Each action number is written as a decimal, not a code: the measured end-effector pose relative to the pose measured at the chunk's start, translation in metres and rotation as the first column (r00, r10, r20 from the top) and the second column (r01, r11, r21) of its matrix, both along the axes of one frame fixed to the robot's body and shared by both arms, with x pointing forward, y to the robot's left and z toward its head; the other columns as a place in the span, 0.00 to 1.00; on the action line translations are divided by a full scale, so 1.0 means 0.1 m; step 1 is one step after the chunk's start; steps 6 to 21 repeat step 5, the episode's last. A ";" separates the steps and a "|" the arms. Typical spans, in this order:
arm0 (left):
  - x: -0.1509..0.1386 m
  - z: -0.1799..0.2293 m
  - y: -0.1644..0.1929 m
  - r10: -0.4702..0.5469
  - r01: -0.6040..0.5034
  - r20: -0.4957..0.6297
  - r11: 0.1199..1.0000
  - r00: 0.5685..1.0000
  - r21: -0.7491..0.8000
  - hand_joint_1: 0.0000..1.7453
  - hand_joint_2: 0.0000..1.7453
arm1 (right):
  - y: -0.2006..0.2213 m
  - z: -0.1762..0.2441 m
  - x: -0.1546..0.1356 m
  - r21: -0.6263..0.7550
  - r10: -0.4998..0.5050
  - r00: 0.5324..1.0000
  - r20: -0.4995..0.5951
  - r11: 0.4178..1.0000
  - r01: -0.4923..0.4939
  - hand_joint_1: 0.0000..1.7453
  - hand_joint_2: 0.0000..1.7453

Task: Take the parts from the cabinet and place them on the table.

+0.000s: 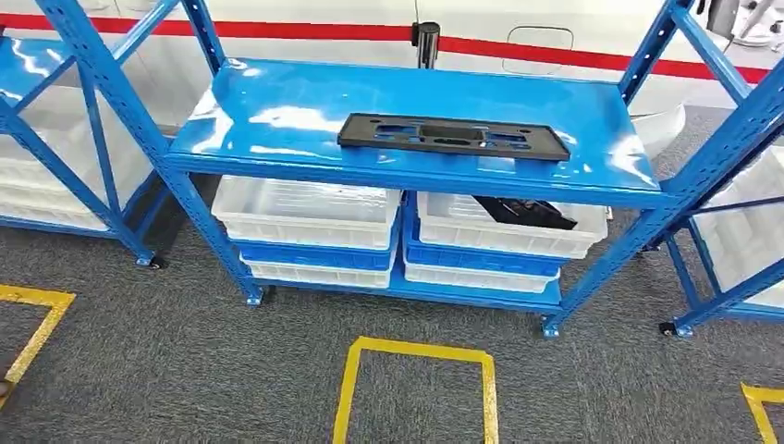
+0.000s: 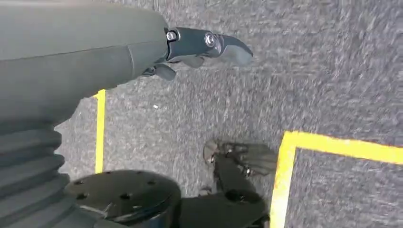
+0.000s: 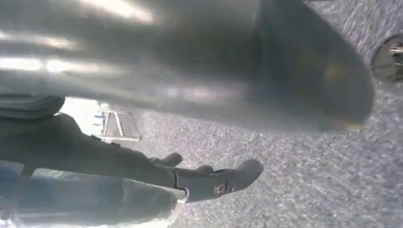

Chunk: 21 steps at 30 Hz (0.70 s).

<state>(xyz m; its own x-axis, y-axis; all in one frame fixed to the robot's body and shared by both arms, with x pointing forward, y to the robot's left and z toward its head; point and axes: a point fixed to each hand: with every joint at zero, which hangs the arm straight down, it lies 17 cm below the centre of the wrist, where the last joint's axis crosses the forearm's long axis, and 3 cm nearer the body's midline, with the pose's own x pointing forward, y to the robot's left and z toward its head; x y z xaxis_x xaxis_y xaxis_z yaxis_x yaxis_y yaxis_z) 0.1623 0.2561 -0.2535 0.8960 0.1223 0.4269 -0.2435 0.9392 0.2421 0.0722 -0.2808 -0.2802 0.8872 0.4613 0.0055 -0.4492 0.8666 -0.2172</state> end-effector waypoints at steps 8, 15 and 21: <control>-0.02 -0.02 -0.05 -0.004 0.003 -0.013 1.000 1.000 -0.030 0.00 1.00 | 0.01 0.00 -0.02 0.005 0.001 1.000 -0.010 1.000 -0.001 0.00 1.00; -0.02 -0.02 -0.05 -0.004 0.003 -0.013 1.000 1.000 -0.030 0.00 1.00 | 0.01 0.00 -0.02 0.005 0.001 1.000 -0.010 1.000 -0.001 0.00 1.00; -0.02 -0.02 -0.05 -0.004 0.003 -0.013 1.000 1.000 -0.030 0.00 1.00 | 0.01 0.00 -0.02 0.005 0.001 1.000 -0.010 1.000 -0.001 0.00 1.00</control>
